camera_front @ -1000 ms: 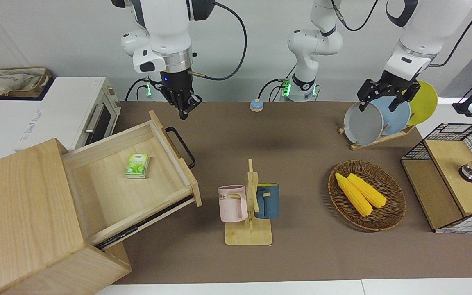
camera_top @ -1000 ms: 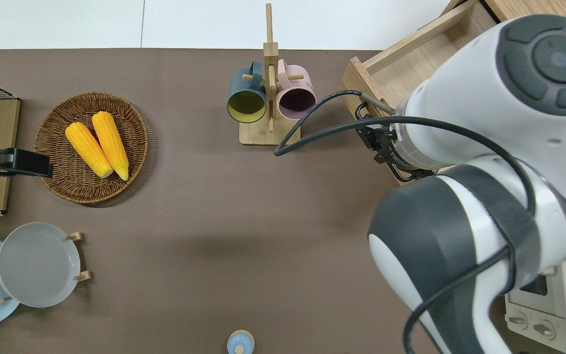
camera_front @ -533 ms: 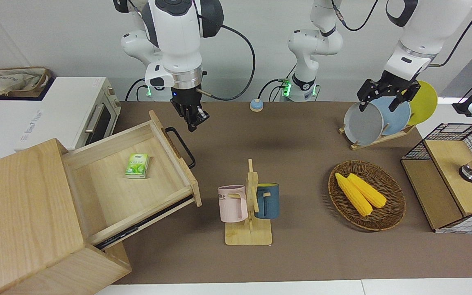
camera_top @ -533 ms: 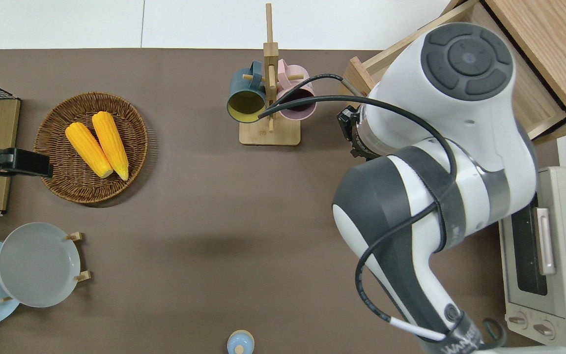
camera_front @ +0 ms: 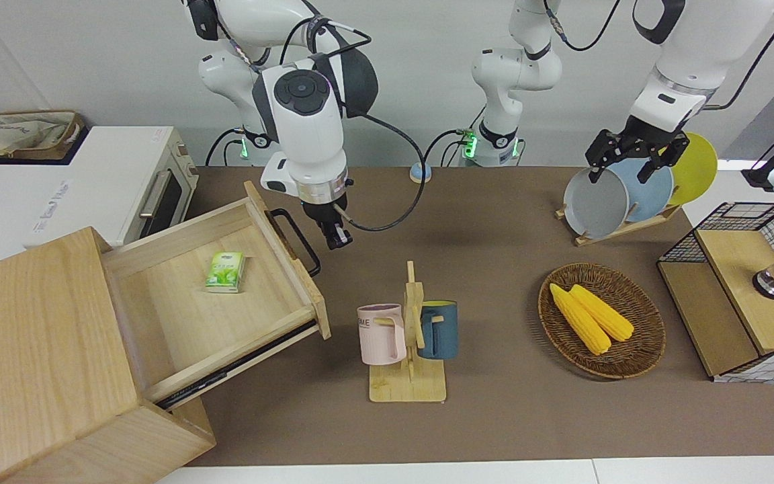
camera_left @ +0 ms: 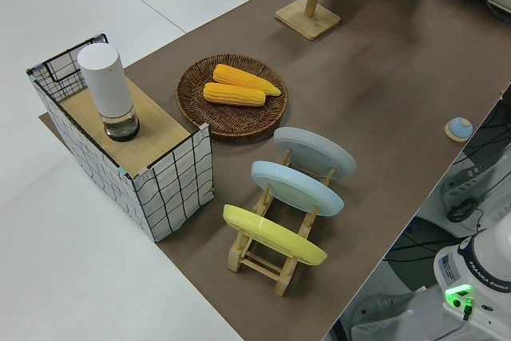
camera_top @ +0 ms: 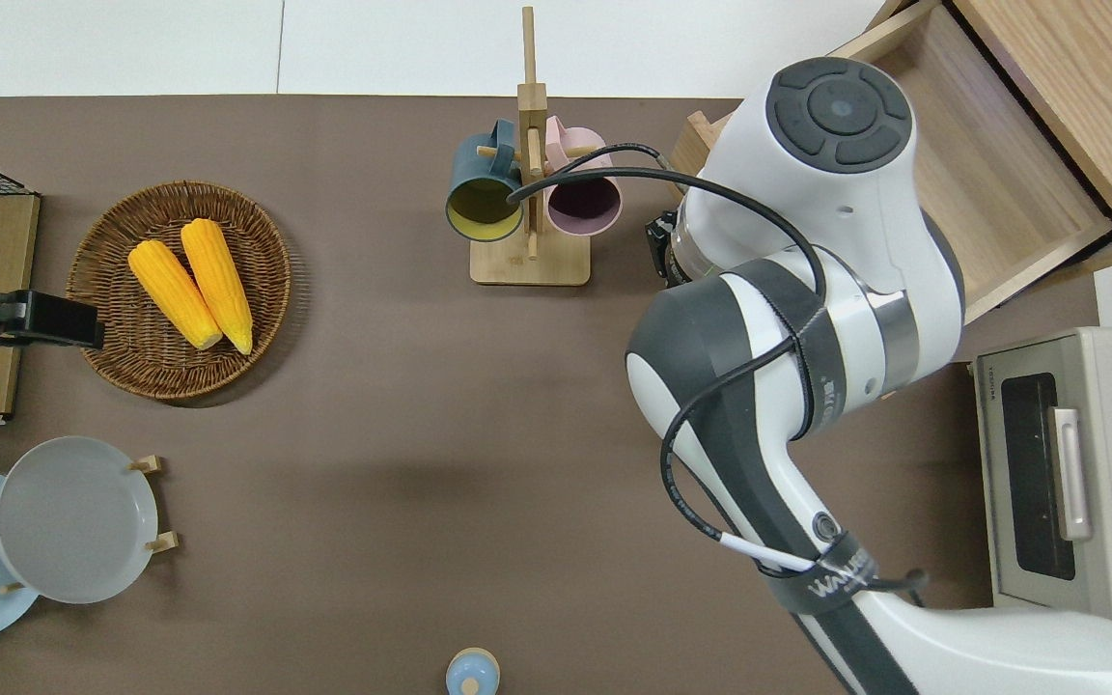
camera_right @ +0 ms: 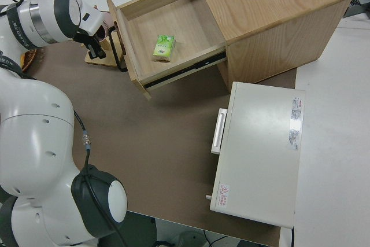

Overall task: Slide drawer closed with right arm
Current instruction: 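Push the drawer handle with the right gripper away from the robot, then push the drawer front further in with the right gripper until shut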

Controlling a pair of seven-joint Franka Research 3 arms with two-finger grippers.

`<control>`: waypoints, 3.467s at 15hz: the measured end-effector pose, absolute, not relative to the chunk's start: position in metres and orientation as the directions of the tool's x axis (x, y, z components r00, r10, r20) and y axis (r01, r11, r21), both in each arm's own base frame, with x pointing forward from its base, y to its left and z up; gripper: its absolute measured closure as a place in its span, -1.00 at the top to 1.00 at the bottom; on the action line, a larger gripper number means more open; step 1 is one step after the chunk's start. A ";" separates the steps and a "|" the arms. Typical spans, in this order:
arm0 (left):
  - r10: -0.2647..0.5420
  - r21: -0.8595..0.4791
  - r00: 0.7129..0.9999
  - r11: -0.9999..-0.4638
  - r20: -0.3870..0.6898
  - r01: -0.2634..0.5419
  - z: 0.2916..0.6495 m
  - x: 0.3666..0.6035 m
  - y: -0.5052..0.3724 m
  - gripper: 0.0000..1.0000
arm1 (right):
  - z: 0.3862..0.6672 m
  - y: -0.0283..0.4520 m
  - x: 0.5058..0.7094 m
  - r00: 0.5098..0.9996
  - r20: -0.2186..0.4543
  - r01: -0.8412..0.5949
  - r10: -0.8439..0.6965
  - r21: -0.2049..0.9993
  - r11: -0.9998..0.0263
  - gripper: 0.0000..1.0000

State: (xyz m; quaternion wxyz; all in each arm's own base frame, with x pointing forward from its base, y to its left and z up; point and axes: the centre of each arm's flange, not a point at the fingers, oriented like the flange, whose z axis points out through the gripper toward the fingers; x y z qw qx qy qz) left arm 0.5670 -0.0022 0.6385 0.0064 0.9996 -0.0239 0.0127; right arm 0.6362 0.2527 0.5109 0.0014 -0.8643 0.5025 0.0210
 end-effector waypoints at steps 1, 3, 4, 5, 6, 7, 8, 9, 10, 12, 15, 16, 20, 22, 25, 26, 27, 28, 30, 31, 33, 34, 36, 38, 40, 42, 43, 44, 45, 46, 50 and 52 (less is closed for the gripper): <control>-0.048 0.012 0.999 -0.999 0.026 -0.048 0.639 0.567 -0.002 1.00 | 0.505 0.253 0.638 0.492 -0.039 -0.870 -0.870 0.027 -0.493 -0.98; -0.048 0.012 0.999 -0.999 0.026 -0.048 0.639 0.567 -0.002 1.00 | 0.494 0.253 0.641 0.487 -0.040 -0.872 -0.873 0.041 -0.488 -0.98; -0.048 0.012 0.999 -0.999 0.026 -0.048 0.639 0.567 -0.002 0.99 | 0.490 0.252 0.642 0.483 -0.040 -0.873 -0.875 0.046 -0.485 -0.98; -0.048 0.012 0.999 -0.999 0.026 -0.048 0.639 0.567 -0.002 0.99 | 0.488 0.251 0.644 0.480 -0.039 -0.875 -0.876 0.046 -0.482 -0.98; -0.048 0.012 0.999 -0.999 0.026 -0.048 0.639 0.567 -0.002 0.99 | 0.487 0.250 0.645 0.479 -0.039 -0.876 -0.877 0.043 -0.480 -0.98; -0.048 0.012 0.999 -0.999 0.026 -0.048 0.639 0.567 -0.002 1.00 | 0.486 0.249 0.647 0.477 -0.037 -0.878 -0.878 0.038 -0.478 -0.98; -0.048 0.012 0.999 -0.999 0.026 -0.048 0.639 0.567 -0.002 1.00 | 0.486 0.248 0.647 0.475 -0.036 -0.879 -0.879 0.038 -0.476 -0.98; -0.048 0.012 0.999 -0.999 0.026 -0.048 0.639 0.567 -0.002 1.00 | 0.485 0.247 0.648 0.473 -0.036 -0.879 -0.880 0.038 -0.475 -0.98; -0.048 0.012 0.999 -0.999 0.026 -0.048 0.639 0.567 -0.002 0.99 | 0.484 0.246 0.649 0.471 -0.036 -0.881 -0.881 0.038 -0.472 -0.98; -0.048 0.012 0.999 -0.999 0.026 -0.048 0.639 0.567 -0.002 1.00 | 0.480 0.240 0.655 0.462 -0.032 -0.886 -0.886 0.021 -0.462 -0.98; -0.048 0.012 0.999 -0.999 0.026 -0.048 0.639 0.567 -0.002 0.98 | 0.478 0.232 0.662 0.448 -0.030 -0.894 -0.893 0.004 -0.449 -0.98; -0.048 0.012 0.999 -0.999 0.026 -0.048 0.639 0.567 -0.002 0.99 | 0.478 0.229 0.664 0.446 -0.029 -0.895 -0.894 -0.002 -0.446 -0.98; -0.048 0.012 0.999 -0.999 0.026 -0.048 0.639 0.567 -0.002 1.00 | 0.479 0.218 0.673 0.431 -0.023 -0.902 -0.902 -0.039 -0.430 -0.98; -0.048 0.012 0.999 -0.999 0.026 -0.048 0.639 0.567 -0.002 0.98 | 0.478 0.206 0.680 0.421 -0.018 -0.906 -0.907 -0.057 -0.419 -0.98; -0.048 0.012 0.999 -0.999 0.026 -0.048 0.639 0.567 -0.002 1.00 | 0.477 0.192 0.688 0.404 -0.012 -0.912 -0.914 -0.084 -0.402 -0.98; -0.048 0.012 0.999 -0.999 0.026 -0.048 0.639 0.567 -0.002 0.99 | 0.477 0.186 0.690 0.404 -0.011 -0.912 -0.915 -0.086 -0.402 -0.98; -0.048 0.012 0.999 -0.999 0.026 -0.048 0.639 0.567 -0.002 0.99 | 0.477 0.178 0.692 0.408 -0.009 -0.910 -0.913 -0.087 -0.406 -0.98; -0.048 0.012 0.999 -0.999 0.026 -0.048 0.639 0.567 -0.002 0.99 | 0.477 0.171 0.694 0.412 -0.007 -0.908 -0.911 -0.088 -0.410 -0.98; -0.048 0.012 0.999 -0.999 0.026 -0.048 0.639 0.567 -0.002 1.00 | 0.477 0.156 0.698 0.419 -0.004 -0.904 -0.908 -0.089 -0.417 -0.98; -0.048 0.012 0.999 -0.999 0.026 -0.048 0.639 0.567 -0.002 0.98 | 0.477 0.148 0.699 0.426 -0.002 -0.901 -0.905 -0.089 -0.425 -0.98; -0.048 0.012 0.999 -0.999 0.026 -0.048 0.639 0.567 -0.002 0.99 | 0.478 0.132 0.703 0.446 0.003 -0.891 -0.895 -0.090 -0.445 -0.98; -0.048 0.012 0.999 -0.999 0.026 -0.048 0.639 0.567 -0.002 1.00 | 0.478 0.123 0.705 0.451 0.005 -0.889 -0.893 -0.091 -0.449 -0.98; -0.048 0.012 0.999 -0.999 0.026 -0.048 0.639 0.567 -0.002 0.98 | 0.479 0.108 0.708 0.456 0.009 -0.886 -0.890 -0.098 -0.454 -0.98; -0.048 0.012 0.999 -0.999 0.026 -0.048 0.639 0.567 -0.002 1.00 | 0.480 0.093 0.710 0.468 0.015 -0.879 -0.884 -0.103 -0.466 -0.98; -0.048 0.012 0.999 -0.999 0.026 -0.048 0.639 0.567 -0.002 0.98 | 0.480 0.083 0.712 0.474 0.017 -0.875 -0.881 -0.104 -0.473 -0.98; -0.048 0.012 0.999 -0.999 0.026 -0.048 0.639 0.567 -0.002 0.99 | 0.480 0.077 0.713 0.480 0.019 -0.872 -0.877 -0.105 -0.479 -0.98; -0.048 0.012 0.999 -0.999 0.026 -0.048 0.639 0.567 -0.002 0.99 | 0.480 0.076 0.713 0.481 0.020 -0.871 -0.877 -0.107 -0.480 -0.98; -0.048 0.012 0.999 -0.999 0.026 -0.048 0.639 0.567 -0.002 1.00 | 0.480 0.074 0.714 0.479 0.022 -0.871 -0.877 -0.112 -0.478 -0.98; -0.048 0.012 0.999 -0.999 0.026 -0.048 0.639 0.567 -0.002 0.99 | 0.481 0.070 0.714 0.477 0.024 -0.872 -0.878 -0.115 -0.477 -0.98; -0.048 0.012 0.999 -0.999 0.026 -0.048 0.639 0.567 -0.002 0.99 | 0.481 0.064 0.715 0.478 0.027 -0.870 -0.878 -0.118 -0.478 -0.98; -0.048 0.012 0.999 -0.999 0.026 -0.048 0.639 0.567 -0.002 0.98 | 0.482 0.029 0.718 0.454 -0.011 -0.882 -0.891 -0.144 -0.448 -0.98; -0.048 0.012 0.999 -0.999 0.026 -0.048 0.639 0.567 -0.002 1.00 | 0.482 0.011 0.719 0.462 -0.014 -0.878 -0.887 -0.150 -0.455 -0.98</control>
